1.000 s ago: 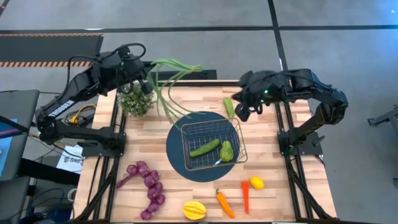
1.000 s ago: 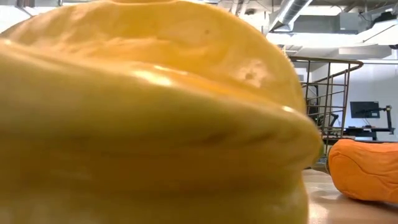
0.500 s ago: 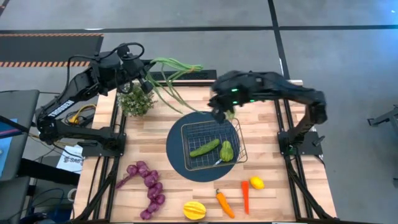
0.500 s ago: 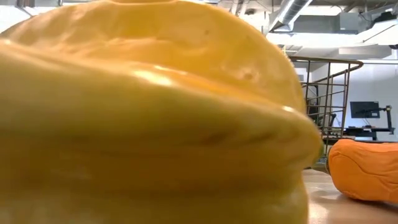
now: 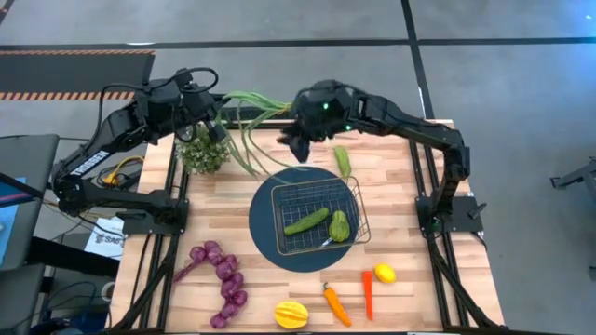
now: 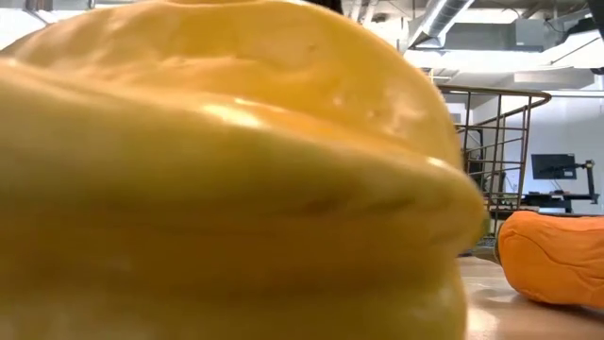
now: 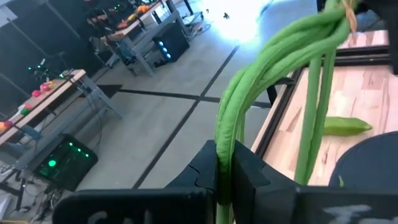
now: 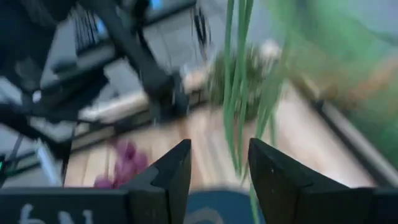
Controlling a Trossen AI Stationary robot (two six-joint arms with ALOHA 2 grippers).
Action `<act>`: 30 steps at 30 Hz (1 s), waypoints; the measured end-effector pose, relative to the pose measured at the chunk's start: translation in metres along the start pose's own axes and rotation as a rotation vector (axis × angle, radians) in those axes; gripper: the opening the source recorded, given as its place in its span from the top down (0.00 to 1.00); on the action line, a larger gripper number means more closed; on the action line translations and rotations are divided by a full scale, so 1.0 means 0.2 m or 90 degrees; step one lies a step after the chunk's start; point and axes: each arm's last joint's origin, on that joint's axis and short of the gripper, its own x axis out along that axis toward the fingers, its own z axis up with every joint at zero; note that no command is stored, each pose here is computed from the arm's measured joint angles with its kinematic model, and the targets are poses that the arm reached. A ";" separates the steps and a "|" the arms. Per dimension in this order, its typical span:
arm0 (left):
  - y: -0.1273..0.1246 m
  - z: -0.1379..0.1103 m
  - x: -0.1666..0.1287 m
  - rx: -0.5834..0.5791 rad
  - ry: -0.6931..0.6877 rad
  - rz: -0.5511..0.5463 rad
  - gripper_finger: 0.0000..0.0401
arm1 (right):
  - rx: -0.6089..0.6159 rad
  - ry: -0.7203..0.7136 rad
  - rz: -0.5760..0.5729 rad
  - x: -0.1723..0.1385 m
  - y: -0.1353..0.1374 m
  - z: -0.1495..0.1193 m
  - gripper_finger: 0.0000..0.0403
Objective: Build produce basket
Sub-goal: Put the green beans into the gold wire basket
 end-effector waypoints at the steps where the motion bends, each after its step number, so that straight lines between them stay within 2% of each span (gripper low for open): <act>1: 0.00 0.00 0.00 0.000 0.000 0.000 1.00 | -0.006 -0.024 -0.006 0.00 -0.02 0.02 0.56; 8: 0.00 0.00 0.00 -0.001 -0.002 -0.004 1.00 | -0.018 -0.062 -0.056 -0.02 -0.12 0.06 0.55; 12: -0.01 0.00 0.00 -0.015 -0.013 -0.037 1.00 | -0.028 -0.071 -0.067 0.06 -0.15 0.06 0.55; 15: -0.01 0.01 0.00 -0.026 -0.020 -0.061 1.00 | -0.043 -0.124 -0.064 0.10 -0.18 0.09 0.55; 20: -0.02 -0.01 0.00 -0.022 -0.002 -0.064 1.00 | -0.053 -0.168 -0.062 0.18 -0.22 0.10 0.55; 26: -0.03 -0.03 0.00 -0.025 0.024 -0.074 1.00 | -0.068 -0.231 -0.069 0.14 -0.26 0.16 0.55; 30: -0.03 -0.02 0.01 -0.024 0.026 -0.062 1.00 | -0.053 -0.238 -0.057 0.11 -0.27 0.18 0.55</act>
